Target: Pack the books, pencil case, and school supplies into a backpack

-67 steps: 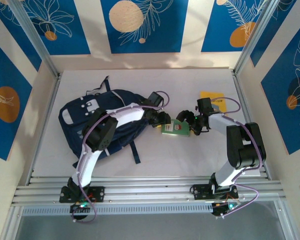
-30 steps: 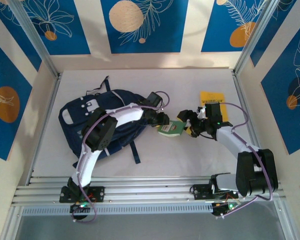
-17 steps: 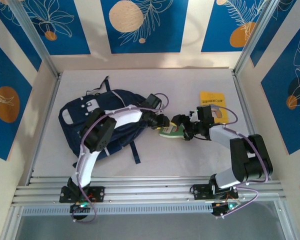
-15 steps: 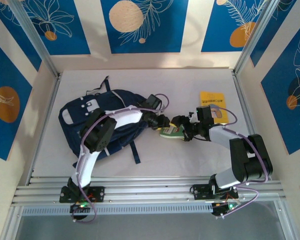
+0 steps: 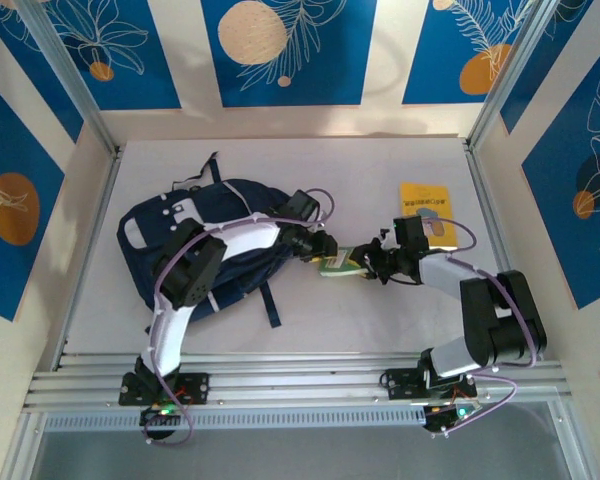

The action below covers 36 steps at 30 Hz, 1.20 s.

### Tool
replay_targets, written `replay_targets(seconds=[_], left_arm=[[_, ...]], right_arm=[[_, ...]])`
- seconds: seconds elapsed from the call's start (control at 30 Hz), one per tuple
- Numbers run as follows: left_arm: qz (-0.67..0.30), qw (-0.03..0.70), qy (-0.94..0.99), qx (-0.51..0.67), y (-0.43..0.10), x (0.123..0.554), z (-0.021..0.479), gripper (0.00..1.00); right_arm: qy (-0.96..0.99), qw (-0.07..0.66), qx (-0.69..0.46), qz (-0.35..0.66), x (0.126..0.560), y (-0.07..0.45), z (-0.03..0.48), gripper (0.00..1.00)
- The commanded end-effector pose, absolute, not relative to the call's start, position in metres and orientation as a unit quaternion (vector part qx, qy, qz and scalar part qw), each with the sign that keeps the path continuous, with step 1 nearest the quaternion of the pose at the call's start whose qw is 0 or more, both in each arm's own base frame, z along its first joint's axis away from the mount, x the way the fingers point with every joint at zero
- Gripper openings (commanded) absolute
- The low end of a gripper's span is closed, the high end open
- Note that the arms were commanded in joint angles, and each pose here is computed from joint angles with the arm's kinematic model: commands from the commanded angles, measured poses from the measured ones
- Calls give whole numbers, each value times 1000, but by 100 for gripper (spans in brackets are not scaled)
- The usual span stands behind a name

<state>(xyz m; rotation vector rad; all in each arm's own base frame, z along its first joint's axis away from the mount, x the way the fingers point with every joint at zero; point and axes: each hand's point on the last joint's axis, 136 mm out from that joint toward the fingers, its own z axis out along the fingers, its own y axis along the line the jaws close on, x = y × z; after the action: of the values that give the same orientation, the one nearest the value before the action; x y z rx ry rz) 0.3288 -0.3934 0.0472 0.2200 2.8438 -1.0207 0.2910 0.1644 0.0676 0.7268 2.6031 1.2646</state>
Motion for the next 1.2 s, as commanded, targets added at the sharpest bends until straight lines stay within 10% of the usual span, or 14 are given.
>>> replay_targets(seconds=[0.0,0.53,1.17], left_arm=[[-318,56,942,87,-373,317,70,39],[-281,199,939,-16,-263,355,179,57],[-227,202,936,-180,-185,445,127,53]], right_arm=[[879,139,210,405,296,156,87,9],[892,211,179,358,286,142,116,0],[898,215,164,347,281,149,116,0]])
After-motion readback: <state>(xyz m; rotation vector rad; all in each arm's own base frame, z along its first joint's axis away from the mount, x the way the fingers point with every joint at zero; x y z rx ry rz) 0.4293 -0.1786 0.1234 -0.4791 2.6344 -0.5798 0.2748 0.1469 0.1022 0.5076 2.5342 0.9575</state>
